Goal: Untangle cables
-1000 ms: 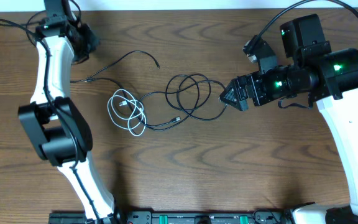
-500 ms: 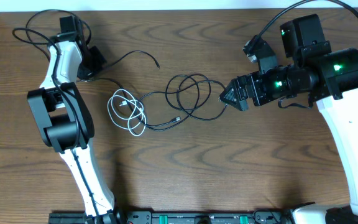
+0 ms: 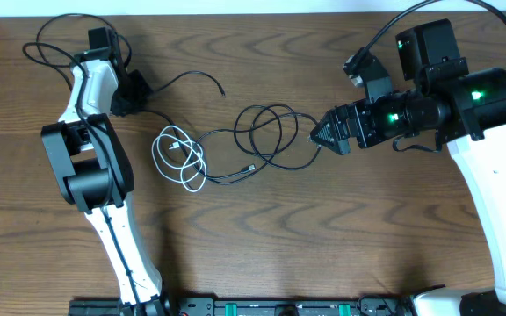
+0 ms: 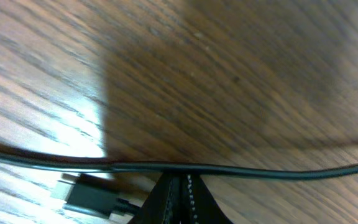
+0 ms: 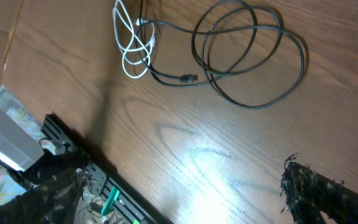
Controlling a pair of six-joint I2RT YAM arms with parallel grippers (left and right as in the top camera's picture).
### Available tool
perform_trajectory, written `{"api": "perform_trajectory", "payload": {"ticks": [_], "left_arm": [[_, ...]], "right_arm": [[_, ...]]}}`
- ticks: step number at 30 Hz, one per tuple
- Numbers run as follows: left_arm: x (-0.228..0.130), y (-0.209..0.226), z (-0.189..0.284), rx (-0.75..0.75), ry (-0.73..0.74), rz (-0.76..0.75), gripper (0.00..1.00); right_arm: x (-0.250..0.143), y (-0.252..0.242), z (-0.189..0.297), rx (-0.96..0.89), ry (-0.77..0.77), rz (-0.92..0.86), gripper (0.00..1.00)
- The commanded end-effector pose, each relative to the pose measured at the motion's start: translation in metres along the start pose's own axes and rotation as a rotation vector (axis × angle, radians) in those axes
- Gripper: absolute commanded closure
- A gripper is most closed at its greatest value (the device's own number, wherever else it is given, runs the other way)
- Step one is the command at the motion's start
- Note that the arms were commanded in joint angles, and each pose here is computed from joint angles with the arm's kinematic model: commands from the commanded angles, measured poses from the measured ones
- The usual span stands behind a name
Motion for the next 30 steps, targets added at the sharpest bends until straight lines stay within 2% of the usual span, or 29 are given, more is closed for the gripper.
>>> {"api": "perform_trajectory", "payload": {"ticks": [1,6,15,20,24,30], "left_arm": [[-0.01,0.008,-0.02,0.027,0.048,-0.009,0.92],[-0.002,0.016,-0.021,0.076,0.008,-0.011,0.93],[0.041,0.003,-0.031,0.019,-0.173,-0.035,0.93],[0.067,-0.008,-0.033,-0.038,-0.283,-0.051,0.93],[0.097,-0.028,0.001,-0.107,-0.369,-0.111,0.93],[0.129,-0.037,0.09,-0.136,-0.482,-0.138,0.89]], "right_arm": [[-0.002,0.002,0.0,0.005,0.003,-0.002,0.01],[-0.001,0.002,0.0,0.005,0.001,-0.001,0.01],[-0.001,0.002,0.0,0.005,0.002,-0.004,0.01],[-0.001,0.002,0.0,0.006,0.001,-0.062,0.01],[-0.001,0.002,0.0,0.006,0.001,-0.066,0.01],[0.003,0.003,0.0,0.009,-0.016,-0.063,0.01]]}}
Point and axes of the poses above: each gripper's point midway between its finger pads, its own z axis back along the fingers, its own y axis along the line the jaws close on, x = y × z, the point moved 1 cm from there along z, back along the fingers, and after that the axes turned 9 degrees about -z, right-handed, at the moved point
